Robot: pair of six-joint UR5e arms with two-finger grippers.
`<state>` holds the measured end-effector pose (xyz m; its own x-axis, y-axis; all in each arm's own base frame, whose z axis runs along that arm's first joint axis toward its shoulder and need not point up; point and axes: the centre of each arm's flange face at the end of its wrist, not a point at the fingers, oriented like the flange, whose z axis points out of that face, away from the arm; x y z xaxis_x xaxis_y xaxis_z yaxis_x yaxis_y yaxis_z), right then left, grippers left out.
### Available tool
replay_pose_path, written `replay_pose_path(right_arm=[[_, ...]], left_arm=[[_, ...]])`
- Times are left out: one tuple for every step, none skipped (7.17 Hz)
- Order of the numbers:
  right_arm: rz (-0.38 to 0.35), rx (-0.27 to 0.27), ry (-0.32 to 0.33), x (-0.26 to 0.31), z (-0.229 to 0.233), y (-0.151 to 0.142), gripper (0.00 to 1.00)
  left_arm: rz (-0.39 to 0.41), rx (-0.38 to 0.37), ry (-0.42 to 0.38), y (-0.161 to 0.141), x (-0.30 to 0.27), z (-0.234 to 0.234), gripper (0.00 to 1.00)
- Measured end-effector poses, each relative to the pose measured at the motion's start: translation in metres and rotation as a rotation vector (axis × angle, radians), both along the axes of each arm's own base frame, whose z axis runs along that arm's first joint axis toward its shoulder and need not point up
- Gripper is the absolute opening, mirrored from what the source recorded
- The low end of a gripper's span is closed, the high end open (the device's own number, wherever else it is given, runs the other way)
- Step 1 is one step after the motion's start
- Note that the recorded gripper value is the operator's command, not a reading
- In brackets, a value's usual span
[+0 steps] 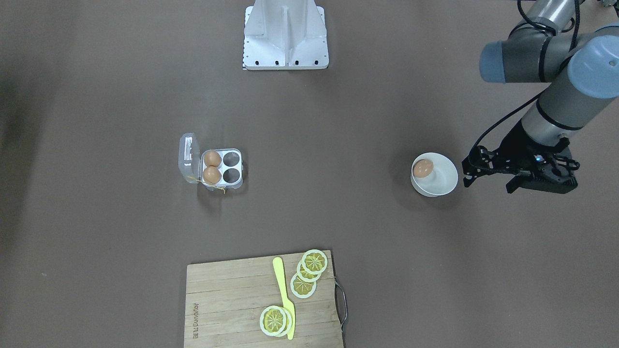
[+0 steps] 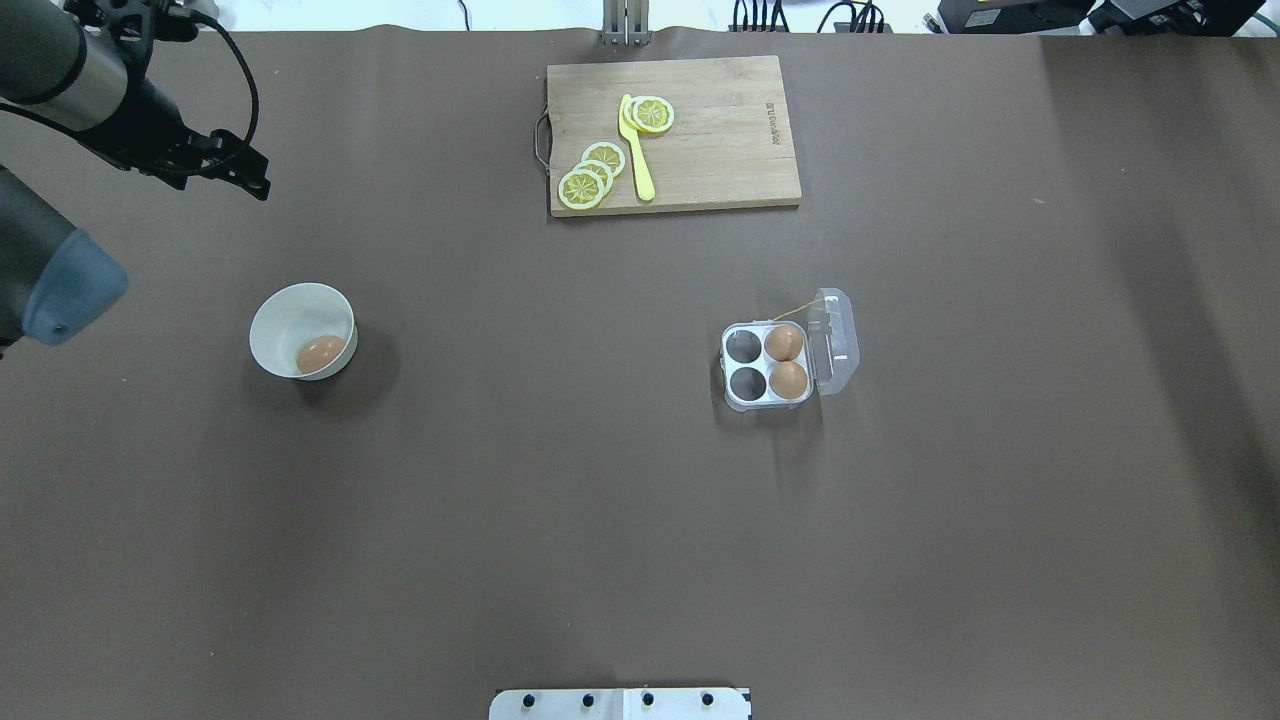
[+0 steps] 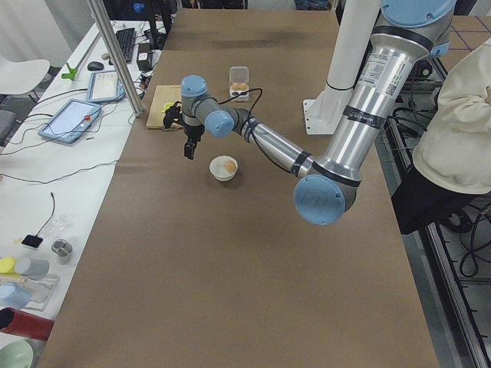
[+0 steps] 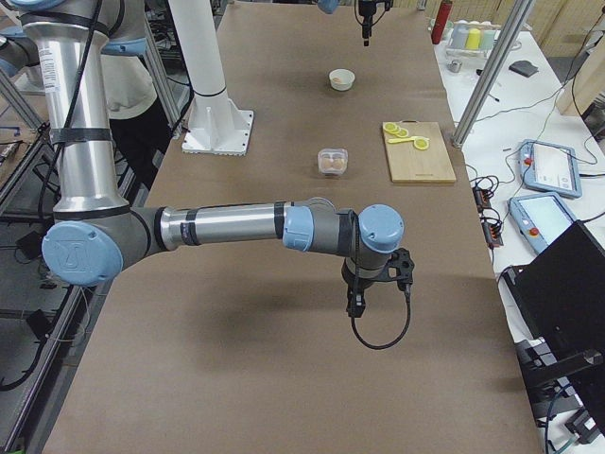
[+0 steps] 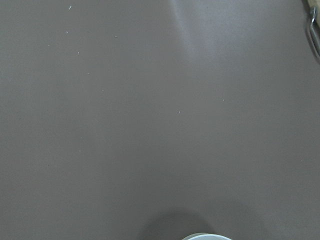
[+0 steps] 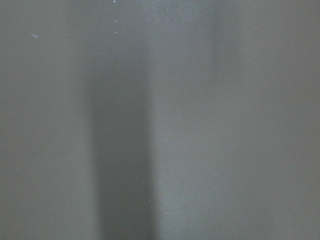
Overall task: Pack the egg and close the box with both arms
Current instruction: 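Move the left gripper over the white bowl and lower toward the egg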
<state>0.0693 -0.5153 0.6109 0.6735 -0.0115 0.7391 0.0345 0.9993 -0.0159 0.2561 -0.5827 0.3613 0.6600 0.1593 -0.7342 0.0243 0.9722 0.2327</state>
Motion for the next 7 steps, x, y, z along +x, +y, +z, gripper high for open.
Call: replay_pose_path(right_arm=[[0.000,-0.001,0.000,0.000,0.000,0.000,1.00],[0.000,-0.001,0.000,0.000,0.000,0.000,1.00],[0.000,-0.001,0.001,0.000,0.000,0.001,1.00],[0.000,0.000,0.000,0.000,0.000,0.001,1.00],[0.000,0.000,0.000,0.000,0.000,0.001,1.00],[0.000,0.000,0.000,0.000,0.000,0.002,1.00],[0.000,0.000,0.000,0.000,0.000,0.002,1.00]], left_arm=[[0.007,-0.019,0.001,0.007,0.018,-0.001,0.91],[0.015,-0.027,-0.002,0.011,0.027,0.001,0.89],[0.025,-0.030,-0.005,0.015,0.033,0.004,0.89],[0.037,-0.035,-0.010,0.019,0.039,0.009,0.88],[0.054,-0.042,-0.017,0.026,0.047,0.017,0.87],[0.072,-0.048,-0.022,0.032,0.056,0.022,0.86],[0.090,-0.054,-0.026,0.039,0.065,0.027,0.86]])
